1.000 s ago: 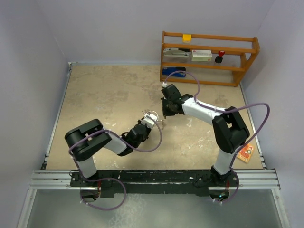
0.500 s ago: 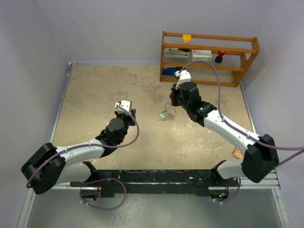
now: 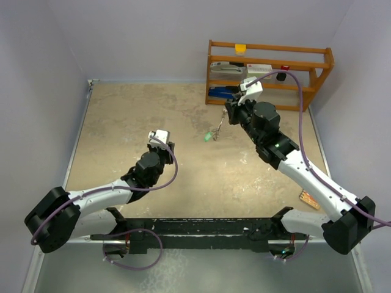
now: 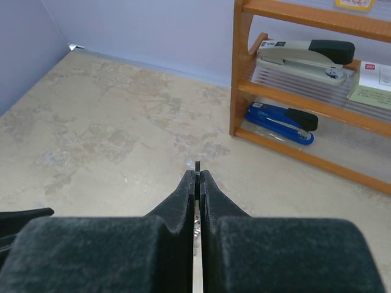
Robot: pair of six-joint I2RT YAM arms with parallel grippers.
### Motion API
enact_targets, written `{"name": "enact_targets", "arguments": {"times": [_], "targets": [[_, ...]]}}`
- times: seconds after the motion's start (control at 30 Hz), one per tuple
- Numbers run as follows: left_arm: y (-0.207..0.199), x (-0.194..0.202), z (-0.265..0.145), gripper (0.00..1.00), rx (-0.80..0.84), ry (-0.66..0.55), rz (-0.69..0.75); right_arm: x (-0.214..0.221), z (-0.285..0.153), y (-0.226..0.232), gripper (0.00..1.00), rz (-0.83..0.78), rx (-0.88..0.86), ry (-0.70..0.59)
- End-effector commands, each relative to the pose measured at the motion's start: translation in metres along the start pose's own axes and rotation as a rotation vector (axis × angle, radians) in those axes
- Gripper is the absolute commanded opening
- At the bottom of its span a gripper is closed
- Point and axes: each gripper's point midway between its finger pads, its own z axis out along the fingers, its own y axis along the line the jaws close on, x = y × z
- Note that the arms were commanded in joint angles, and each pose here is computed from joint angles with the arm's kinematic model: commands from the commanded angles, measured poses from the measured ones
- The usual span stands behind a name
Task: Put the keys on the keyring
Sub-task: Pick up the keyring from the center of the board, then place the keyring at the center of the board.
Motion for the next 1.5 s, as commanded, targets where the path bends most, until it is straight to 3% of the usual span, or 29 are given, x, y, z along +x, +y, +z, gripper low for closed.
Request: {"name": "enact_targets", "arguments": {"times": [0.0, 0.37, 0.53, 0.73, 1.13, 1.3, 1.47], "targets": [[-0.003, -0.022, -0.002, 0.33, 0.014, -0.055, -0.052, -0.051, -0.008, 0.007, 0.00, 0.001, -0.043, -0.140], [0.000, -0.028, -0.004, 0.34, -0.004, -0.062, -0.072, -0.063, -0.014, 0.007, 0.00, 0.010, -0.047, -0.157], [0.008, -0.034, -0.006, 0.42, -0.047, -0.078, -0.127, -0.048, -0.002, 0.020, 0.00, 0.028, -0.100, -0.109], [0.032, -0.043, -0.009, 0.67, -0.124, -0.096, -0.229, -0.019, 0.029, 0.059, 0.00, 0.093, -0.233, -0.042], [0.067, -0.049, -0.017, 0.71, -0.218, -0.136, -0.319, 0.001, 0.069, 0.139, 0.00, 0.189, -0.490, -0.005], [0.066, -0.041, -0.013, 0.71, -0.216, -0.117, -0.319, 0.025, 0.077, 0.131, 0.00, 0.212, -0.426, 0.047], [0.065, -0.037, -0.010, 0.70, -0.215, -0.108, -0.320, 0.053, 0.082, 0.092, 0.00, 0.211, -0.265, 0.099]]}}
